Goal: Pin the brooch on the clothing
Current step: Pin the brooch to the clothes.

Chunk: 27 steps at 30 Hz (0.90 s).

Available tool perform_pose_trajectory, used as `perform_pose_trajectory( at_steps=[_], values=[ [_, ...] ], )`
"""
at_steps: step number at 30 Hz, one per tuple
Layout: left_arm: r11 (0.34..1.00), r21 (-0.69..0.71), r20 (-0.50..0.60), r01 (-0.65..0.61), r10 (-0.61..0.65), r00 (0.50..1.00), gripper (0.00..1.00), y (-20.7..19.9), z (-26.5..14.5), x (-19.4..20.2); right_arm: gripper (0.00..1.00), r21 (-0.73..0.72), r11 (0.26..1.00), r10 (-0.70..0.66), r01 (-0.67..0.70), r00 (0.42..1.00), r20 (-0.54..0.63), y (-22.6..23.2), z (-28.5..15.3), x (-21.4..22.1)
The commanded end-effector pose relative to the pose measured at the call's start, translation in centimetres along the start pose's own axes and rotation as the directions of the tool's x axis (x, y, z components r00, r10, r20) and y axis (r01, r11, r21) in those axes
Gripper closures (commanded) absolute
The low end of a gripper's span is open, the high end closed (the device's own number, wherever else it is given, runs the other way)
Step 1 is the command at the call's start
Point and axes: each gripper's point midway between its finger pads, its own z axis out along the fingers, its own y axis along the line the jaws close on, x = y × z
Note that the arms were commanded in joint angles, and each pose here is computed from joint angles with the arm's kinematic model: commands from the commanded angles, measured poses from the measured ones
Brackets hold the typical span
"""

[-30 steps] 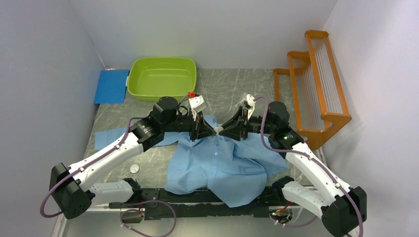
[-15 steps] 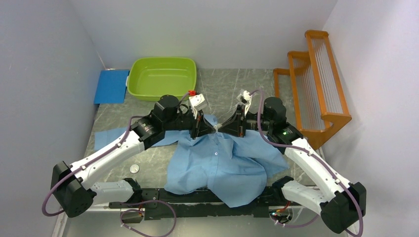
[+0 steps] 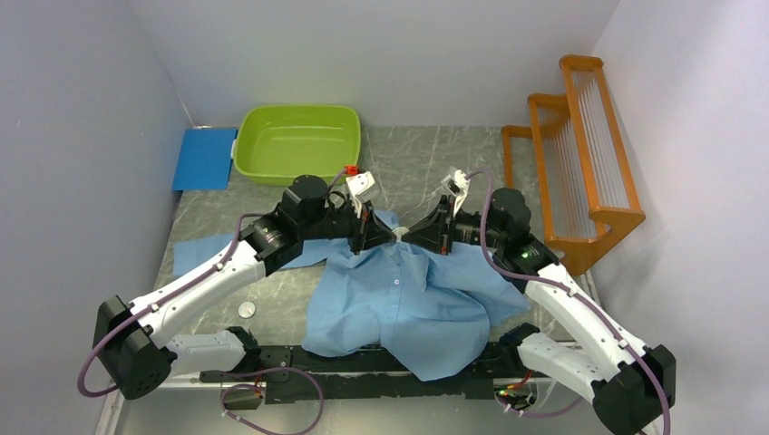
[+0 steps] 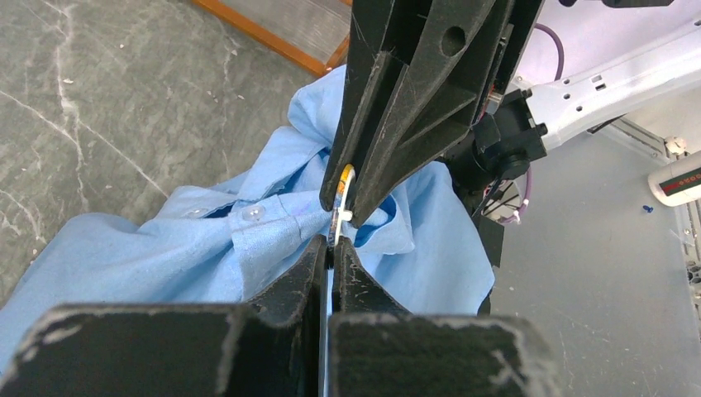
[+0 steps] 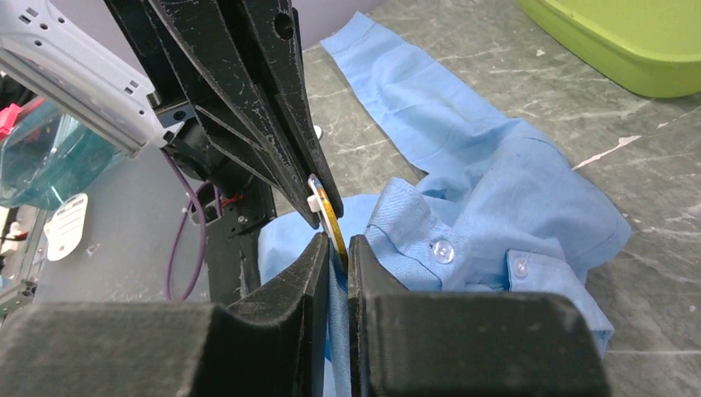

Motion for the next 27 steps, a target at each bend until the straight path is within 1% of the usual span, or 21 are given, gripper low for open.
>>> perform_pose_trajectory(
  at_steps=[1,9,17,20,22,23,27],
  values=[
    [0.994,0.104,0.051,-0.023,0.017,0.999,0.97,-2.8,-0.4,-1.4,1.0,0.052,0.995,-0.09,0.084,0.987,0.133,-0.6,-0.1,-2.9],
    [0.995,0.095,0.051,-0.012,0.007,0.999,0.97,-2.5,-0.3,-1.0,1.0,0.007,0.993,-0.118,0.119,0.972,0.204,0.8,-0.7,-3.3],
    [0.997,0.072,0.057,-0.017,0.013,0.998,0.97,-2.2,-0.5,-0.9,0.99,0.018,0.994,-0.111,0.11,0.966,0.234,0.9,-1.0,-3.6],
    [0.998,0.068,0.057,-0.017,0.013,0.998,0.97,-2.2,-0.6,-0.9,0.85,0.014,0.995,-0.101,0.101,0.966,0.237,1.0,-1.0,-3.8],
    [0.998,0.065,0.059,-0.018,0.014,0.998,0.97,-2.2,-0.7,-1.0,0.72,0.017,0.995,-0.104,0.103,0.964,0.244,1.1,-1.1,-3.9],
    [0.998,0.065,0.06,-0.021,0.017,0.998,0.97,-2.2,-0.7,-1.0,0.68,0.02,0.994,-0.107,0.105,0.963,0.247,1.1,-1.1,-3.9],
    [0.998,0.057,0.057,-0.027,0.024,0.998,0.97,-2.1,-0.9,-1.0,0.6,0.021,0.993,-0.115,0.114,0.964,0.24,1.1,-1.2,-4.0]
  ],
)
